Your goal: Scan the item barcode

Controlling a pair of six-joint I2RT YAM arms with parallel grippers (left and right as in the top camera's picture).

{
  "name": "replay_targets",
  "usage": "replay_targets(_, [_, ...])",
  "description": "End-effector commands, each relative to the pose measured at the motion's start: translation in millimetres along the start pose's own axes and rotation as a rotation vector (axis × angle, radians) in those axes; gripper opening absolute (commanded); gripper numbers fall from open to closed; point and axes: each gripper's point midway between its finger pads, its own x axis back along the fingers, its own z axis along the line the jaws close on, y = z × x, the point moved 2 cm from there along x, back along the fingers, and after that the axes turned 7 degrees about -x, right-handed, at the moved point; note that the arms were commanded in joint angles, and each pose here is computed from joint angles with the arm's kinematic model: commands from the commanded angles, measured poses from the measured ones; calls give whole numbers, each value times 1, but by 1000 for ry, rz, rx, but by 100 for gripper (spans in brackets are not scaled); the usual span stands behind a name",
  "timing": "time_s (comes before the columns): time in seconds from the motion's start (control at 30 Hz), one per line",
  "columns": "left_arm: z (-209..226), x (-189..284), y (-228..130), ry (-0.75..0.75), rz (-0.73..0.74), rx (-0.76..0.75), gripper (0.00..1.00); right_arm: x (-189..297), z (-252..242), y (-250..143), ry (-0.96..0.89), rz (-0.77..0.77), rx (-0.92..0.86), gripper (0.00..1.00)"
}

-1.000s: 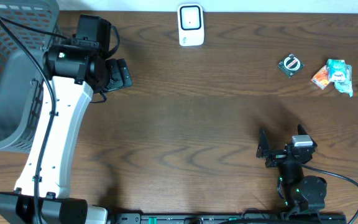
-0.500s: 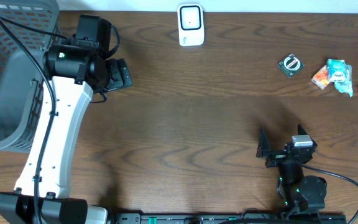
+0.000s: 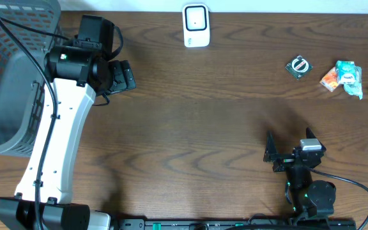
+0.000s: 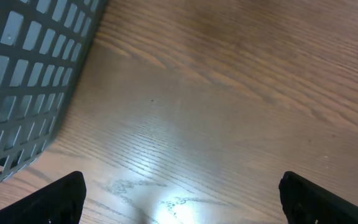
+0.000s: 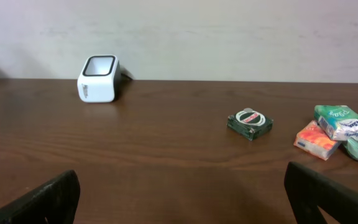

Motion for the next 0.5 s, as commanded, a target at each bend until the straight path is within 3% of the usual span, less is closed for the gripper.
replay_targets(0.0, [3, 3, 2, 12, -11, -6, 98, 0, -3, 0, -16, -1, 0, 99])
replay_targets(0.1, [3, 3, -2, 12, 7, -9, 98, 0, -3, 0, -16, -2, 0, 99])
replay_targets(0.2, [-14, 5, -16, -104, 82, 33, 98, 0, -3, 0, -16, -2, 0, 99])
replay_targets(0.47, [-8, 7, -34, -82, 155, 24, 98, 0, -3, 0, -16, -2, 0, 99])
